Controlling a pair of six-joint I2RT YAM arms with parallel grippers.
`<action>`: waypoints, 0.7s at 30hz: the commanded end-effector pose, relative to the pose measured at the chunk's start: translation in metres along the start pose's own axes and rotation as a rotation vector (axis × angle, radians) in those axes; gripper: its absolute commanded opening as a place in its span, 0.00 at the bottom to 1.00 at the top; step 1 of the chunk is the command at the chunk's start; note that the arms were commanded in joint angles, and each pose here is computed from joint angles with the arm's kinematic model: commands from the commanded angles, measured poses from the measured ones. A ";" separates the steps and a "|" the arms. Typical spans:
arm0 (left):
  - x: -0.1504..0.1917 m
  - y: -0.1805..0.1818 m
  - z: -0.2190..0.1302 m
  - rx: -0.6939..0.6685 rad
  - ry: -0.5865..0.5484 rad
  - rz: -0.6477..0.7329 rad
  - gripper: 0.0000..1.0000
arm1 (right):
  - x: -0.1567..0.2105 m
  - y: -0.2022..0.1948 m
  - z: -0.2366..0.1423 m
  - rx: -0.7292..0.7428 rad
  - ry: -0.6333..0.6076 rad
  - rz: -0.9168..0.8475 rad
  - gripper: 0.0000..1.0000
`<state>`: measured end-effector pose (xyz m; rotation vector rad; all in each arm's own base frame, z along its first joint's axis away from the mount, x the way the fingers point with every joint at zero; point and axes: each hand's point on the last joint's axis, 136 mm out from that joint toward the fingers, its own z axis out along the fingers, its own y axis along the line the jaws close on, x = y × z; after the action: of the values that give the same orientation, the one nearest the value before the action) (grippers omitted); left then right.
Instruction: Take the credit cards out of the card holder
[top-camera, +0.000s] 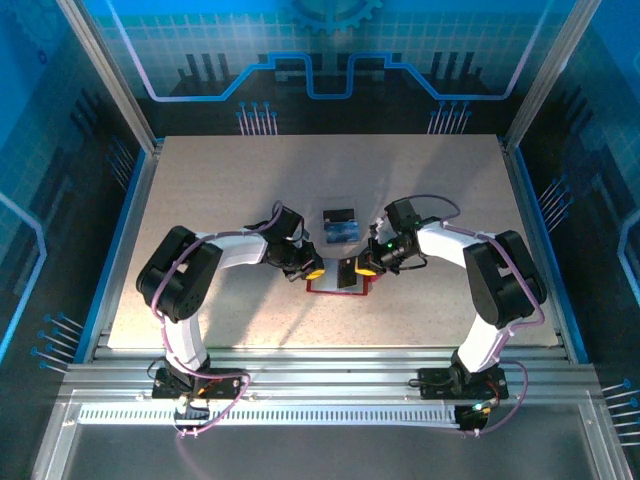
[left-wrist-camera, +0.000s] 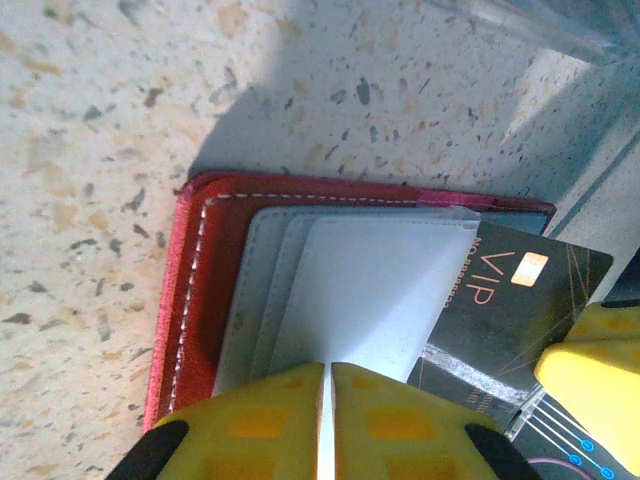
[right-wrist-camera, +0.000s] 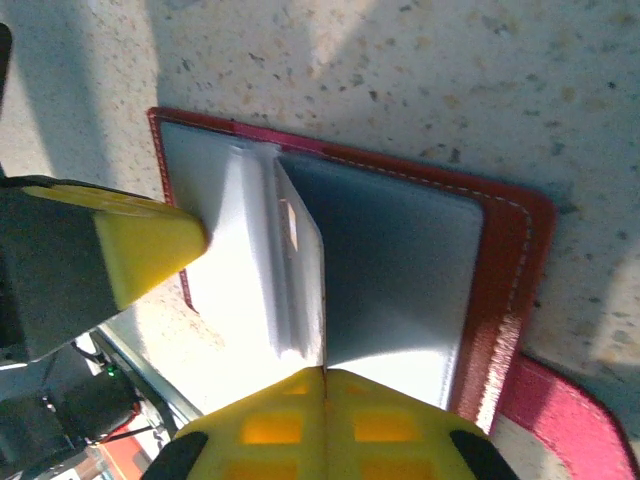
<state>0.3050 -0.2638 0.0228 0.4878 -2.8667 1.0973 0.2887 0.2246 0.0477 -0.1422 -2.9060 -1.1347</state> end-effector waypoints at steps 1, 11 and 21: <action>0.009 0.020 0.004 -0.066 0.026 -0.041 0.13 | 0.004 0.013 0.007 -0.056 0.016 0.017 0.11; 0.010 0.021 0.004 -0.065 0.028 -0.042 0.13 | 0.008 0.013 0.014 -0.043 0.022 0.021 0.11; 0.008 0.014 -0.002 -0.050 0.004 -0.032 0.13 | 0.007 0.023 0.000 -0.041 -0.005 -0.022 0.03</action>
<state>0.3050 -0.2637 0.0234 0.4883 -2.8677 1.0980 0.2878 0.2413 0.0528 -0.1572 -2.8813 -1.1928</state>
